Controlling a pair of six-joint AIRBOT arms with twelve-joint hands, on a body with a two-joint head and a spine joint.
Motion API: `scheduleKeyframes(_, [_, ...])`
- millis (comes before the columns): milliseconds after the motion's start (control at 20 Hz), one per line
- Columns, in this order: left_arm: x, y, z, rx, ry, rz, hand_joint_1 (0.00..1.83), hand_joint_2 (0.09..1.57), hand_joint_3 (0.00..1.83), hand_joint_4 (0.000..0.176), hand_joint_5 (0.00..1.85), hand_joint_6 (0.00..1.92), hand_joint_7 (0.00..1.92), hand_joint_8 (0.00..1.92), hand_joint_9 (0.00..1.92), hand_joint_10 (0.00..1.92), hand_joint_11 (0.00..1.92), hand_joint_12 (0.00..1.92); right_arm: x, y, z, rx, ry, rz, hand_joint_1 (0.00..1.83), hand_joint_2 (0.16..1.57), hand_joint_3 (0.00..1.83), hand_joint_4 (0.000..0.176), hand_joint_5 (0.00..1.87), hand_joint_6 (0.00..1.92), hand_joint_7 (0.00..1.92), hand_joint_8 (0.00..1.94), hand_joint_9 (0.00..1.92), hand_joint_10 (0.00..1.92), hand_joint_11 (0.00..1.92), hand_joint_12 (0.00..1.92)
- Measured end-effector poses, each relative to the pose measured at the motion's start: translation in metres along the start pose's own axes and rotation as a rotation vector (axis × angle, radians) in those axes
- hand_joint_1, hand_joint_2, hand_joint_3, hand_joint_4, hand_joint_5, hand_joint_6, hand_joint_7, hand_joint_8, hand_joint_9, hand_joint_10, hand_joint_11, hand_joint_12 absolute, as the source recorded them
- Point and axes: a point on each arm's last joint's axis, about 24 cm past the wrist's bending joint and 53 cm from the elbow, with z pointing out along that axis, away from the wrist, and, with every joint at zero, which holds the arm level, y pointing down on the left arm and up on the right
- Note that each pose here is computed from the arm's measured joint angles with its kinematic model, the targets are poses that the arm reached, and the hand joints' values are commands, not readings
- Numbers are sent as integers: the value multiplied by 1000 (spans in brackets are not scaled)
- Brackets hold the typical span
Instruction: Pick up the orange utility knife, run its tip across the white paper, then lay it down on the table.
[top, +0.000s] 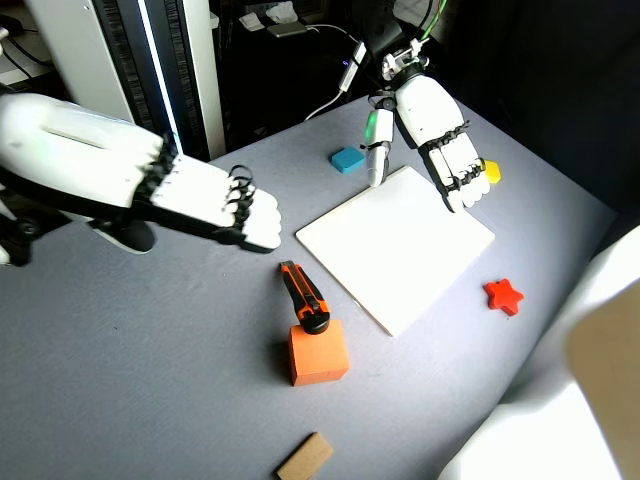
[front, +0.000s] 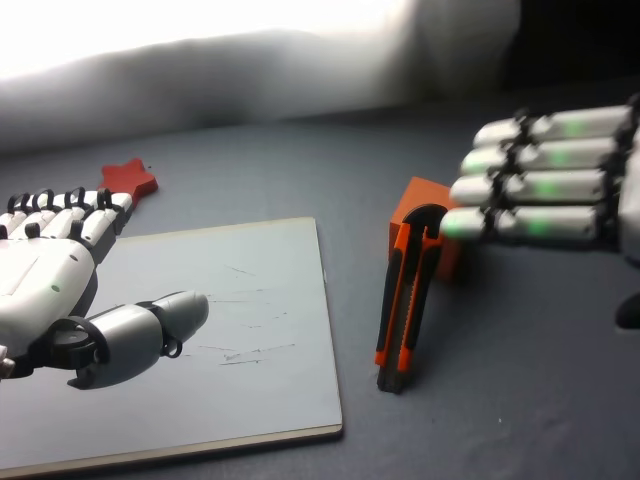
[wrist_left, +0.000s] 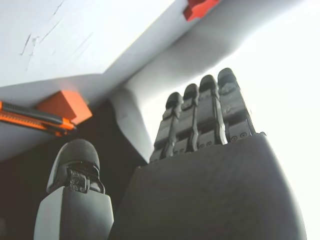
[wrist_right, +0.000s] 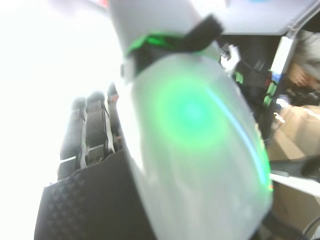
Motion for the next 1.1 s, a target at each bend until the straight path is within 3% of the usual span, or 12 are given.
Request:
scheduleKeyframes(250, [3, 3, -1, -23, 13, -55, 0, 1182, 21, 0, 0, 0, 7, 3, 4, 1, 13, 8, 21, 3, 31, -69, 122, 0, 1050, 1058, 6, 0, 0, 0, 0, 0, 0, 0, 0, 0])
scheduleKeyframes(400, [11, -6, -4, -3, 38, -64, 0, 1199, 26, 0, 0, 0, 0, 0, 0, 0, 12, 9, 23, 2, 51, -92, 136, -13, 1060, 1050, 2, 0, 0, 0, 0, 0, 0, 0, 0, 0])
scheduleKeyframes(550, [17, -8, -4, -1, 58, -70, 0, 1193, 20, 0, 0, 0, 0, 0, 8, 3, 0, 0, 29, -6, 72, -64, 141, 19, 1045, 1049, 2, 0, 0, 0, 0, 0, 0, 0, 0, 0])
scheduleKeyframes(1100, [13, -5, 2, -4, 47, -91, 0, 1184, 9, 0, 0, 0, 0, 0, 0, 0, 30, 15, 53, -26, 131, -11, 171, -20, 1050, 1071, 11, 0, 0, 0, 0, 0, 0, 0, 0, 0])
